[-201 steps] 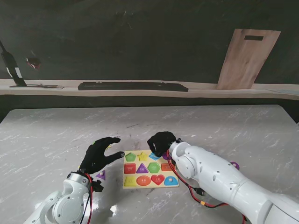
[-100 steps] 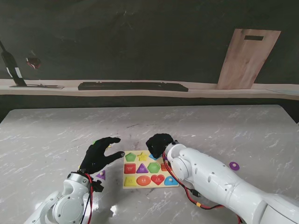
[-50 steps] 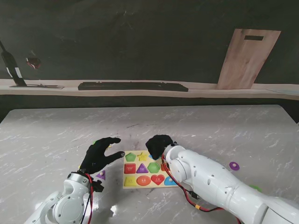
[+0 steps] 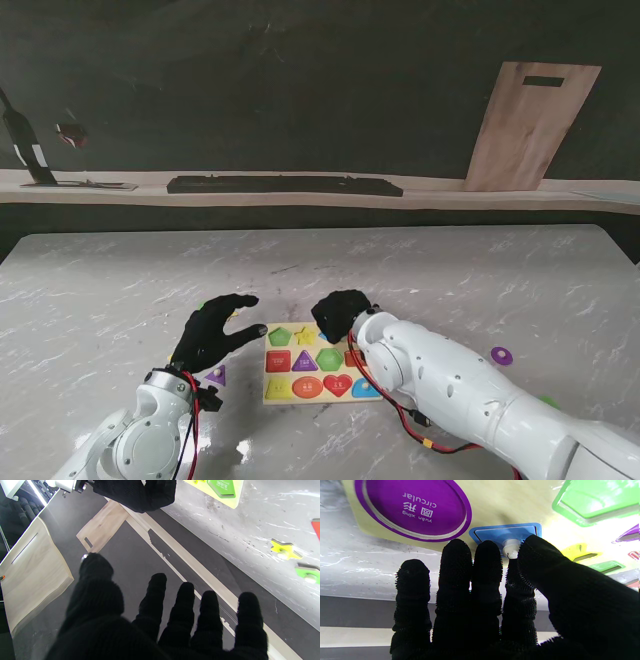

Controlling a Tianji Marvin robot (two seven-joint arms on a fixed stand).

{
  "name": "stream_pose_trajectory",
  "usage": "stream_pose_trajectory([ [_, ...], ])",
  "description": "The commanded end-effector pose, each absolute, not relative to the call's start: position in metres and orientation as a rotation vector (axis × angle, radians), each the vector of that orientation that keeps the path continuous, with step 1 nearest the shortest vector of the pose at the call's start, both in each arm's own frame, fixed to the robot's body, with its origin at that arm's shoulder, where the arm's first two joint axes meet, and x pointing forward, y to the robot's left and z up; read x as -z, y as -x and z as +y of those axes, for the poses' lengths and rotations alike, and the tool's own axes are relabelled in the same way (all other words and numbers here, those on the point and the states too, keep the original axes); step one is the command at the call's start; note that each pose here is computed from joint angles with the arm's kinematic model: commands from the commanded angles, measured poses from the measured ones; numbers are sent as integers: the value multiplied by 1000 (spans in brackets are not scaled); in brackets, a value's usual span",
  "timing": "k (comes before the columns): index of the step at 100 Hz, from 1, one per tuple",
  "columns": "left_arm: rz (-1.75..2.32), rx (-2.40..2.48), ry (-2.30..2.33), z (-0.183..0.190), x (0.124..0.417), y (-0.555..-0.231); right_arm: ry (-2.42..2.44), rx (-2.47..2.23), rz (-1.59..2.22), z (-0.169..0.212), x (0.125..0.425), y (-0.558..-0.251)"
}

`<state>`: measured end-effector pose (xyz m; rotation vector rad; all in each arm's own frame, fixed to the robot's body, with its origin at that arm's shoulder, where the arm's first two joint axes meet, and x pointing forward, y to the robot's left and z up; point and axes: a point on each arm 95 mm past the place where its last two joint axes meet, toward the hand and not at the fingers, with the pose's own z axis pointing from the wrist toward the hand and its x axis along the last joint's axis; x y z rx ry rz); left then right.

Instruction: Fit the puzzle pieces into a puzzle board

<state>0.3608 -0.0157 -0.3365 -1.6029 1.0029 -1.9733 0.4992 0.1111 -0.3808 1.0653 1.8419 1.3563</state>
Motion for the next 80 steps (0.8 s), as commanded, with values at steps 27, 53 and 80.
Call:
stream_pose_trajectory([
  [27,995,1983,1607,-17,336,-359,-964,-1379,1891,103,384,-490],
  [53,997,1981,1609,-17,337,-359,-877,-1404,1846,92,375,-486],
  [80,1001,1973,1619,-18,338,-360,-840,-1418,1753,29,339,-468],
])
